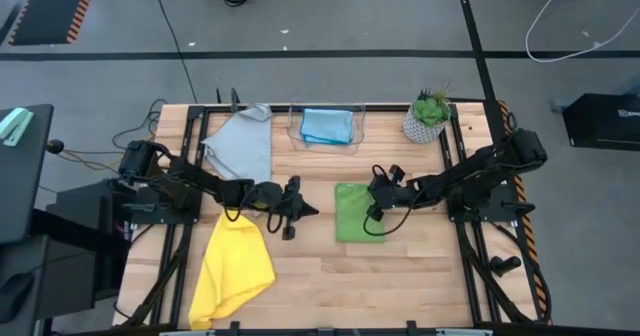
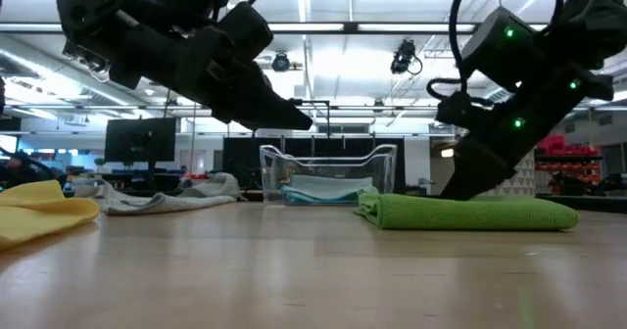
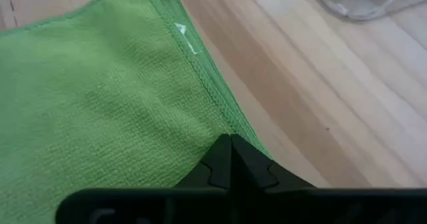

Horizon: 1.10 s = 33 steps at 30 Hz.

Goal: Fold microfiber towels
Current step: Fold the green microfiber towel

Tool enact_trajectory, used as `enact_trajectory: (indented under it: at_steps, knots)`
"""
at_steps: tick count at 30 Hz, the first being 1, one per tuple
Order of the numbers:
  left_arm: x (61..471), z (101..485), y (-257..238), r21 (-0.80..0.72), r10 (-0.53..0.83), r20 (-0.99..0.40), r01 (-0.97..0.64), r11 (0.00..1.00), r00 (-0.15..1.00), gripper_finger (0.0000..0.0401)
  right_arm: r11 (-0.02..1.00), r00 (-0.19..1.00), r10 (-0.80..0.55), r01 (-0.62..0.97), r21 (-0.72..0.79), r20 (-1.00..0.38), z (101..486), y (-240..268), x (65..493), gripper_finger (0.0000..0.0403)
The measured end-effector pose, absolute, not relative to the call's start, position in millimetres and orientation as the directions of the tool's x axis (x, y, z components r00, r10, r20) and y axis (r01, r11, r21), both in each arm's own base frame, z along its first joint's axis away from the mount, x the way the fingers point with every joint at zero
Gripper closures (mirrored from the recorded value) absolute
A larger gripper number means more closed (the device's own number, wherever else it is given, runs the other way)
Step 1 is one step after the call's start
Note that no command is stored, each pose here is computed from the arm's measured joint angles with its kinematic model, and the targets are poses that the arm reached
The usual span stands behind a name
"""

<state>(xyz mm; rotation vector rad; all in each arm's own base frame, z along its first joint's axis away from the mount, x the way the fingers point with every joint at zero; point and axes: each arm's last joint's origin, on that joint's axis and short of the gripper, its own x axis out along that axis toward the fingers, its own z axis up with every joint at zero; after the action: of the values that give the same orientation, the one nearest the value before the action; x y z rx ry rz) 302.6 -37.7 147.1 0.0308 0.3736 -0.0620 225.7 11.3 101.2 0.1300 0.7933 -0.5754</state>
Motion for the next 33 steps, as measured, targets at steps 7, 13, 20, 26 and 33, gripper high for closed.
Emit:
enact_trajectory:
  at_steps: [7, 13, 20, 26, 33]
  knots:
    - [301.7, 148.9, -56.1, 0.021, -0.147, -0.363, 0.166, 0.986, 0.92, 0.0378, 0.871, 0.629, -0.4, 0.486, -0.064, -0.667, 142.3, 24.0, 229.9, 0.0332]
    - [324.5, 141.7, -80.1, 0.031, -0.192, -0.407, 0.224, 0.974, 0.893, 0.0306, 0.924, 0.657, -0.33, 0.373, -0.088, -0.678, 172.3, 54.9, 233.3, 0.0294]
    - [363.4, 128.9, -96.6, 0.126, -0.126, -0.46, 0.205, 0.971, 0.879, 0.0211, 0.95, 0.682, -0.288, 0.292, -0.11, -0.672, 185.1, 91.5, 236.4, 0.0255]
    - [382.9, 113.1, -101.9, 0.137, -0.115, -0.533, 0.22, 0.966, 0.838, 0.0177, 0.966, 0.71, -0.244, 0.235, -0.105, -0.661, 196.6, 109.6, 234.4, 0.0208]
    - [394.7, 96.6, -95.9, 0.153, -0.067, -0.559, 0.183, 0.971, 0.826, 0.0194, 0.968, 0.713, -0.241, 0.221, -0.116, -0.658, 198.3, 113.8, 234.6, 0.0166]
